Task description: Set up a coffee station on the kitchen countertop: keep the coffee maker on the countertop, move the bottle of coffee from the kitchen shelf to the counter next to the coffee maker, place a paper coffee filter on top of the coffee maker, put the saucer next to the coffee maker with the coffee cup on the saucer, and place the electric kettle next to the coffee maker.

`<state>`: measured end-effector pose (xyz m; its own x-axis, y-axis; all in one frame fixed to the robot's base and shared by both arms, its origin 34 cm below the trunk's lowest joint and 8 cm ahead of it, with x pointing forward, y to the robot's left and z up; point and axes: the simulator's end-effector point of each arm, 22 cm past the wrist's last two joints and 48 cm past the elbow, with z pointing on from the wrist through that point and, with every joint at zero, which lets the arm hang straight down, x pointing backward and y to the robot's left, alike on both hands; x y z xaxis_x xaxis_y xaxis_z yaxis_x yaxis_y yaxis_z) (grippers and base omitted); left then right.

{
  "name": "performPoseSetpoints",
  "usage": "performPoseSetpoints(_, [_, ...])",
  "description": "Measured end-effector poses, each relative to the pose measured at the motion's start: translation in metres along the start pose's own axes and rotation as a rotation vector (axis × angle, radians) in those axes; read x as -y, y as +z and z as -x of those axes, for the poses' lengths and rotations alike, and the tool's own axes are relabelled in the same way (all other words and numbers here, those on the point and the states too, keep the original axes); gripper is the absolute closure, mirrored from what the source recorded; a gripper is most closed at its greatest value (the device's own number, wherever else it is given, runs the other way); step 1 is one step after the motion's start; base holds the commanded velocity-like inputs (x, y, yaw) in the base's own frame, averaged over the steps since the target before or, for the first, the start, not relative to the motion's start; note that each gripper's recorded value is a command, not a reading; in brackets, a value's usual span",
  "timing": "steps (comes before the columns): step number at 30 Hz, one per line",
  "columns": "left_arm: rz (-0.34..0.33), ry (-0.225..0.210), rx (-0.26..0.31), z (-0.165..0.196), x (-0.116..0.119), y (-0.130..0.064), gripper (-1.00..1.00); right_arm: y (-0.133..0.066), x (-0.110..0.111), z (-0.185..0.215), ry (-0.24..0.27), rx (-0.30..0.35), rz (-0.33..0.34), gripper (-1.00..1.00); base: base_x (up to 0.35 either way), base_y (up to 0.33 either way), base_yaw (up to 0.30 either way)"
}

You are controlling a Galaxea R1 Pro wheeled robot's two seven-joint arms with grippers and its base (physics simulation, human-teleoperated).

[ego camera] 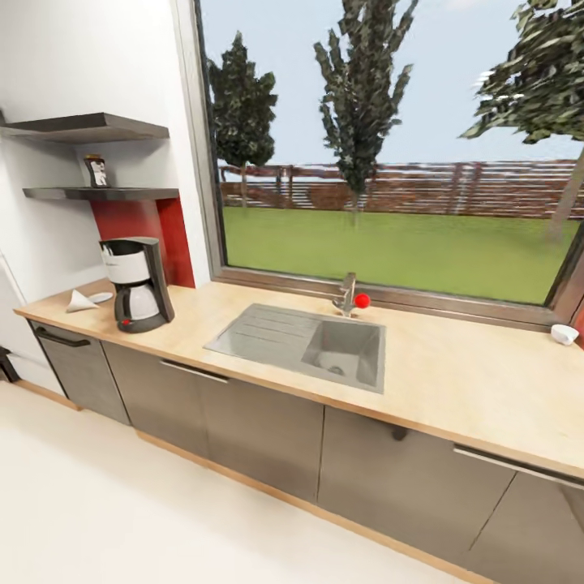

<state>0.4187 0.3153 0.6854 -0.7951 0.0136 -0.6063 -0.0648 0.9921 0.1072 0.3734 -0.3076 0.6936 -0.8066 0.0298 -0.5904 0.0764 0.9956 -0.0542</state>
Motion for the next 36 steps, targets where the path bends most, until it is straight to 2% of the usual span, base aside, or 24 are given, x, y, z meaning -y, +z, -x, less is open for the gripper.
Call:
performPoseSetpoints(25, [0.002,0.000,0.000,0.0000,-0.0013,0.0001,-1.00,0.0001,0.0000,0.0006,0.000,0.001,0.000,-1.00,0.313,0.193,0.269])
performPoseSetpoints(36, [0.002,0.000,0.000,0.0001,-0.0012,0.0001,-1.00,0.0001,0.0001,0.0006,0.000,0.001,0.000,-1.00,0.298,0.215,0.039])
